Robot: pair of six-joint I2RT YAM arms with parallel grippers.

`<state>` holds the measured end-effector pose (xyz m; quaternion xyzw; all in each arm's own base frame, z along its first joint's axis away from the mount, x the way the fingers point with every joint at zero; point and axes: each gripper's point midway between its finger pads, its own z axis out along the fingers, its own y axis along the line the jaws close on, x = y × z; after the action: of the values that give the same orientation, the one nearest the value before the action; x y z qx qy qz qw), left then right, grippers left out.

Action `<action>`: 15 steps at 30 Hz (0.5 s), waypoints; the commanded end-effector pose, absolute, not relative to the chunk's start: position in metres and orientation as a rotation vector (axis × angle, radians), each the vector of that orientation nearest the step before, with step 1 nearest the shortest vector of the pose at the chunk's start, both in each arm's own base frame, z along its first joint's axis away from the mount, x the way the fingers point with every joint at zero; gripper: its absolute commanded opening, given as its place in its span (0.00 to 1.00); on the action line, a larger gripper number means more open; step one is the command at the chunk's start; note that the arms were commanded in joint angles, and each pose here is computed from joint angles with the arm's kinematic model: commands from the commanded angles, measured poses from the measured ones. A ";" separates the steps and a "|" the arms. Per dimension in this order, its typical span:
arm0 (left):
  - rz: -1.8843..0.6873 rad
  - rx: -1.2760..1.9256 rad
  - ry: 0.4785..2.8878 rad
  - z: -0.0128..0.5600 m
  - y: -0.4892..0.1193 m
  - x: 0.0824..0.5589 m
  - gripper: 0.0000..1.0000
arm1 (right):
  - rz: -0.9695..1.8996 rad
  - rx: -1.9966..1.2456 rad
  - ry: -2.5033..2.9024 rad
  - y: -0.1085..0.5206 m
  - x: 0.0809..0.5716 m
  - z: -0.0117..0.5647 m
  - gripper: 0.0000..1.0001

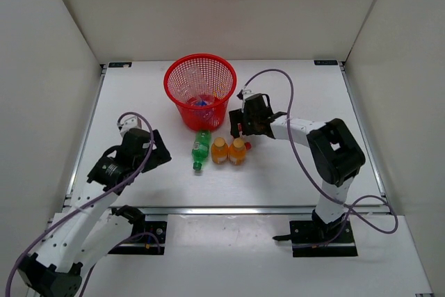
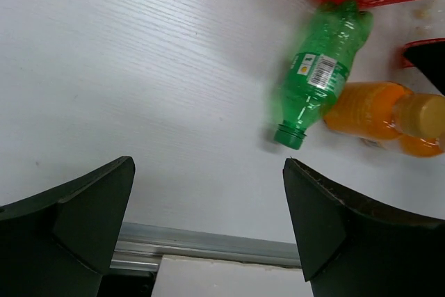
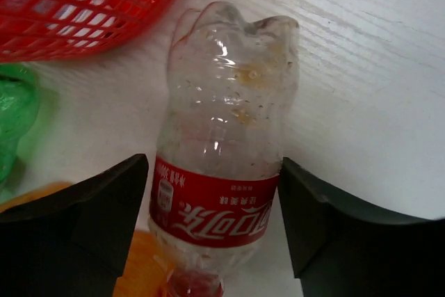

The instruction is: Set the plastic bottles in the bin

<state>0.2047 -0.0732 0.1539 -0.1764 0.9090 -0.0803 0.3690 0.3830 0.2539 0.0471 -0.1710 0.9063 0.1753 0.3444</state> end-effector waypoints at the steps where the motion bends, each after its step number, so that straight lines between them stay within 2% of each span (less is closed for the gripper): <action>1: -0.301 -0.481 2.296 0.175 -0.079 0.199 0.99 | 0.429 -0.320 2.258 0.250 0.411 0.057 0.69; 4: -0.302 -0.480 2.307 0.175 -0.078 0.194 0.99 | 0.470 -0.273 2.265 0.241 0.410 0.056 0.63; 5: -0.296 -0.477 2.318 0.171 -0.077 0.193 0.99 | 0.466 -0.269 2.262 0.240 0.410 0.058 0.56; 7: -0.302 -0.471 2.317 0.174 -0.077 0.193 0.99 | 0.401 -0.268 2.224 0.229 0.415 0.076 0.34; 8: -0.304 -0.471 2.318 0.174 -0.077 0.193 0.99 | 0.394 -0.285 2.218 0.226 0.413 0.084 0.30; 10: -0.306 -0.463 2.308 0.175 -0.078 0.196 0.99 | 0.298 -0.294 2.151 0.211 0.425 0.118 0.23; 11: -0.308 -0.465 2.318 0.173 -0.078 0.194 0.99 | 0.256 -0.301 2.120 0.202 0.428 0.139 0.24; 13: -0.322 -0.465 2.321 0.171 -0.081 0.197 0.99 | 0.228 -0.316 2.041 0.198 0.437 0.190 0.18; 15: -0.322 -0.446 2.334 0.167 -0.083 0.199 0.99 | 0.201 -0.335 1.942 0.195 0.442 0.239 0.09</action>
<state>0.1941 -0.0775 0.1631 -0.1808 0.9078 -0.1119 0.3615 0.4172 0.2023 0.1209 -0.1340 0.8882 0.1038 0.4270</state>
